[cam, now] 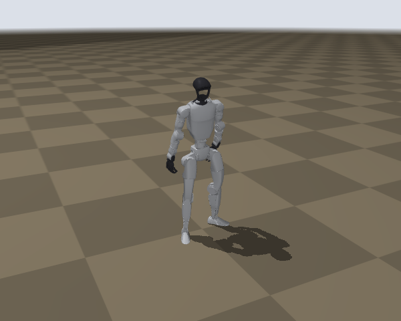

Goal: In place motions

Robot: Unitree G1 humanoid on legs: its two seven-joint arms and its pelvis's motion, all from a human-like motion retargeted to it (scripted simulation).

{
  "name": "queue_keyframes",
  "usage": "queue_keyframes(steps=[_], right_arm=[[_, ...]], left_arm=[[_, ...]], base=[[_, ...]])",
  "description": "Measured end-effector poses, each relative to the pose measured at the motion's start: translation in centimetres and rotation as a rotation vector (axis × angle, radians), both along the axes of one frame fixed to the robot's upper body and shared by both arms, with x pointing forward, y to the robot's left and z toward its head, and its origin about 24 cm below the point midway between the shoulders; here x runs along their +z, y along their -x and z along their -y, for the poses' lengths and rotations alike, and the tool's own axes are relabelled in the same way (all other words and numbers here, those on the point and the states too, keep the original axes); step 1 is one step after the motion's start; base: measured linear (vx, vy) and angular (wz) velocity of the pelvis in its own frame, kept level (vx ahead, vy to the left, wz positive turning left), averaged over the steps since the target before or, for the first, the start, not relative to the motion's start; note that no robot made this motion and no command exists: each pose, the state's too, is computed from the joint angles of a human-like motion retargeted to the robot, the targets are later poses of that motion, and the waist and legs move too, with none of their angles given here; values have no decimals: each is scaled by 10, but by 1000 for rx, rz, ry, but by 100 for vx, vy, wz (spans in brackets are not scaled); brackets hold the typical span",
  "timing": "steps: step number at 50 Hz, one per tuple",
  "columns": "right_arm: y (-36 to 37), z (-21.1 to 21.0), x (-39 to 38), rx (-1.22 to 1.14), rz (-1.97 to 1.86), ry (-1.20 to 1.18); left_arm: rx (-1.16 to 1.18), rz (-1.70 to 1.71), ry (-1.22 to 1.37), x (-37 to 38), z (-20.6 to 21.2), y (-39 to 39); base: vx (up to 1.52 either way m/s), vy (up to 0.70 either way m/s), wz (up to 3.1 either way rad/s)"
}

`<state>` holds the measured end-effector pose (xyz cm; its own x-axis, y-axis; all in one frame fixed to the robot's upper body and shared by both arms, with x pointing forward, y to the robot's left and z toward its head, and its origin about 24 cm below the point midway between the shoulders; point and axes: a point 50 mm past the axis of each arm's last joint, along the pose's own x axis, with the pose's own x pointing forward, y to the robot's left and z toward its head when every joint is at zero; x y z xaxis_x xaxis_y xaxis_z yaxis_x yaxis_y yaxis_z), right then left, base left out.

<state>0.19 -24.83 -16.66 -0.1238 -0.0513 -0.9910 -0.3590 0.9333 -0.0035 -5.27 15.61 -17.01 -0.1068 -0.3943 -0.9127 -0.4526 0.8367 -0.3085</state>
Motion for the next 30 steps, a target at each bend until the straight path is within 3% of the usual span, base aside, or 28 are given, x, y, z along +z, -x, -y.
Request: queue_keyframes(steps=[5, 12, 17, 21, 30], right_arm=[[-29, -14, -4, -66, 143, -19], [-150, -30, 19, 50, 489, -90], [-227, -52, 55, 265, 575, -181], [-265, -70, 80, 260, 714, -246], [-250, -69, 70, 286, 726, -242]], left_arm=[[-43, 69, -118, -5, -2, -24], [-94, 447, -468, 3, -55, -144], [-130, 689, -376, 30, -71, -217], [-179, 784, -413, 51, -85, -253], [-231, 803, -357, 45, -61, -252]], base=[[-12, 0, 14], [-31, -4, -20], [-15, 9, -54], [-11, 8, -37], [-1, 1, 17]])
